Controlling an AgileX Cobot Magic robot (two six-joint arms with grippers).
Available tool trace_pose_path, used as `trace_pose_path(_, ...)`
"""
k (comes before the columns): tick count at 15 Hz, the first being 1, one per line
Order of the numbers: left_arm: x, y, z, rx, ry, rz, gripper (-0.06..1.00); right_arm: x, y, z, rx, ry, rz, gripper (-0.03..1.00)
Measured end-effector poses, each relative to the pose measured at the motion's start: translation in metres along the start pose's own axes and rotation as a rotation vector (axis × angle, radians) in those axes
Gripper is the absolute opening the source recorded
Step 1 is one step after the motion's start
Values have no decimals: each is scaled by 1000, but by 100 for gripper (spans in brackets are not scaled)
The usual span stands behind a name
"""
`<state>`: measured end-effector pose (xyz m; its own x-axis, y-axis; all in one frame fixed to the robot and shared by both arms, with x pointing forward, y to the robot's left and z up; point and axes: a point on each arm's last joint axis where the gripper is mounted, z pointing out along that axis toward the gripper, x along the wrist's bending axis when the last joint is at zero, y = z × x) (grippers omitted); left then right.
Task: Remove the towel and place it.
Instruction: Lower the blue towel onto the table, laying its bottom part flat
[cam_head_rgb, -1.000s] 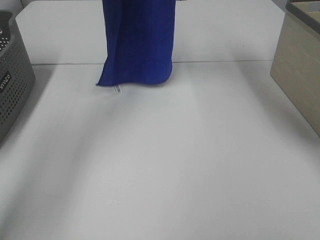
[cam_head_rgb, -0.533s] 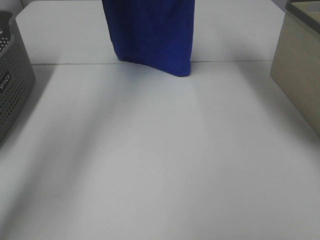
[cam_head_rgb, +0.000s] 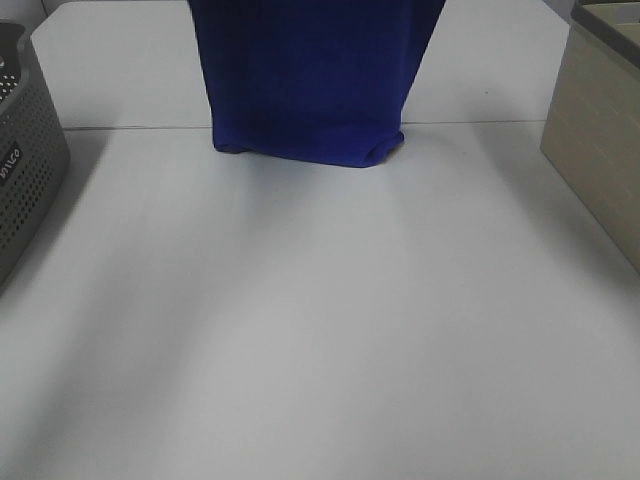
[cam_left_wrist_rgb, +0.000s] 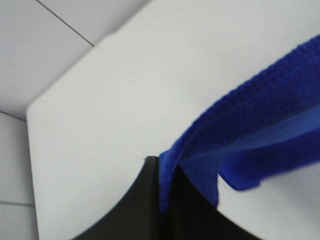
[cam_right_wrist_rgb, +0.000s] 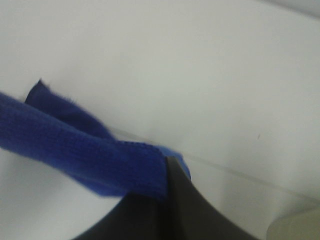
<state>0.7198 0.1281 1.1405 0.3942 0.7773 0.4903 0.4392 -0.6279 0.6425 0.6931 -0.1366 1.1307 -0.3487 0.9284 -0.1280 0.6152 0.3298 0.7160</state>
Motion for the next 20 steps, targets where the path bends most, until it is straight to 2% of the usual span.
trace_pose_path(2, -12, -12, -1, 135, -125, -41, 0, 7, -19, -2, 211, 79, -29, 0)
trace_pose_path(3, -17, -13, -1, 142, -177, -62, 0, 9, -27, -5, 301, 112, -44, 0)
trace_pose_path(4, -25, -10, -3, 121, -270, -108, 0, 14, -31, -7, 340, 164, -49, 0)
trace_pose_path(6, -25, -9, -11, 114, -296, -134, 0, 19, -38, -14, 369, 220, -28, 0)
trace_pose_path(8, -23, -13, -26, 144, -306, -158, 0, 20, -49, -27, 402, 238, -21, 0)
trace_pose_path(10, -26, -33, -57, 221, -359, -182, 0, 20, -64, -60, 424, 250, -16, 0)
trace_pose_path(13, -43, -77, -97, 346, -470, -213, 0, 23, -87, -110, 418, 305, 18, 0)
trace_pose_path(15, -48, -96, -126, 372, -507, -262, 0, 29, -107, -129, 442, 361, 48, 0)
trace_pose_path(17, -53, -114, -145, 398, -537, -297, 0, 34, -128, -135, 490, 397, 70, 0)
trace_pose_path(20, -74, -145, -152, 482, -610, -324, 0, 42, -171, -127, 626, 429, 100, 0)
